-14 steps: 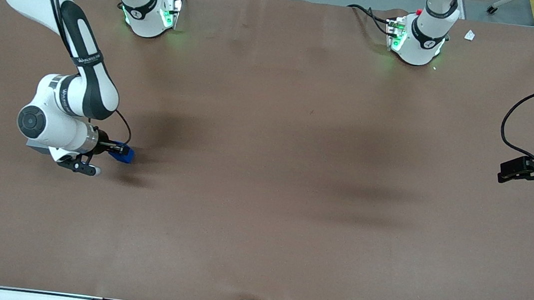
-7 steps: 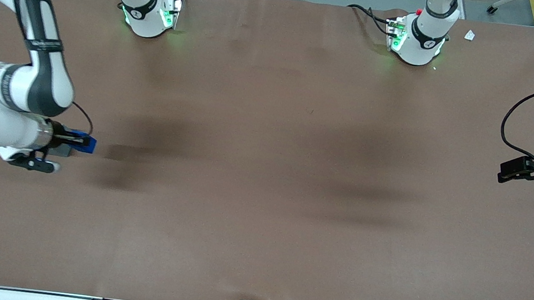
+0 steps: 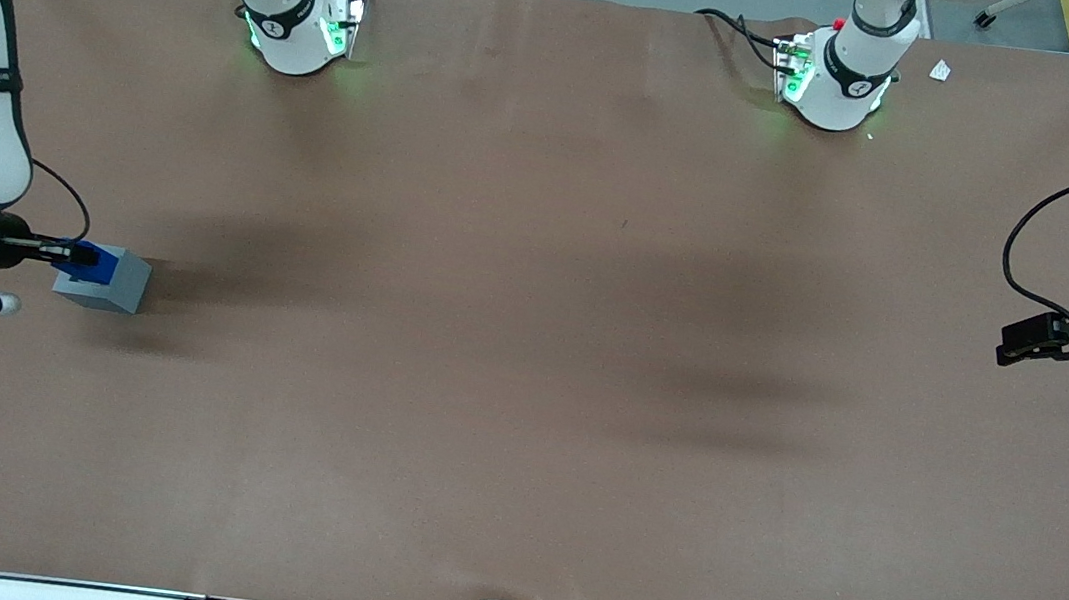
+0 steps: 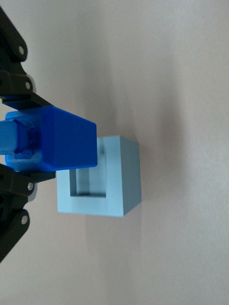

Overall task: Insert blue part into gray base with right arm
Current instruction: 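Lower the blue block into the gray base's square opening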

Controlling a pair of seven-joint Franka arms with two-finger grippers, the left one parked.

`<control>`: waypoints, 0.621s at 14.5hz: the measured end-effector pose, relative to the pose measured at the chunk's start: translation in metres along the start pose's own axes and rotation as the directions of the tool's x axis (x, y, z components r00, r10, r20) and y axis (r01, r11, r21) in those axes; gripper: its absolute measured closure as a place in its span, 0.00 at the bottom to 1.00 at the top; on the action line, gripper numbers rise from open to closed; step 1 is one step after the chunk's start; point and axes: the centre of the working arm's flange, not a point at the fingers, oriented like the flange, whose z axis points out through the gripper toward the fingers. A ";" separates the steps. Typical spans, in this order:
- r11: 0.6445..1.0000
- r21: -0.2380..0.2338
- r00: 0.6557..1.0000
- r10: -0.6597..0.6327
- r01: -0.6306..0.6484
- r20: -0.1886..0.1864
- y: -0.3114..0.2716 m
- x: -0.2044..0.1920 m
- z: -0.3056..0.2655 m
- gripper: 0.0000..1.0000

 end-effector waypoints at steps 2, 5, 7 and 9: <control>1.000 -0.006 1.000 0.005 -0.005 -0.001 0.006 0.001 0.003 0.49; 1.000 -0.014 1.000 0.005 -0.005 0.001 0.009 0.002 0.009 0.49; 1.000 -0.017 1.000 0.004 -0.004 0.009 0.010 0.003 0.013 0.49; 1.000 -0.023 1.000 0.004 -0.003 0.018 0.013 0.003 0.018 0.49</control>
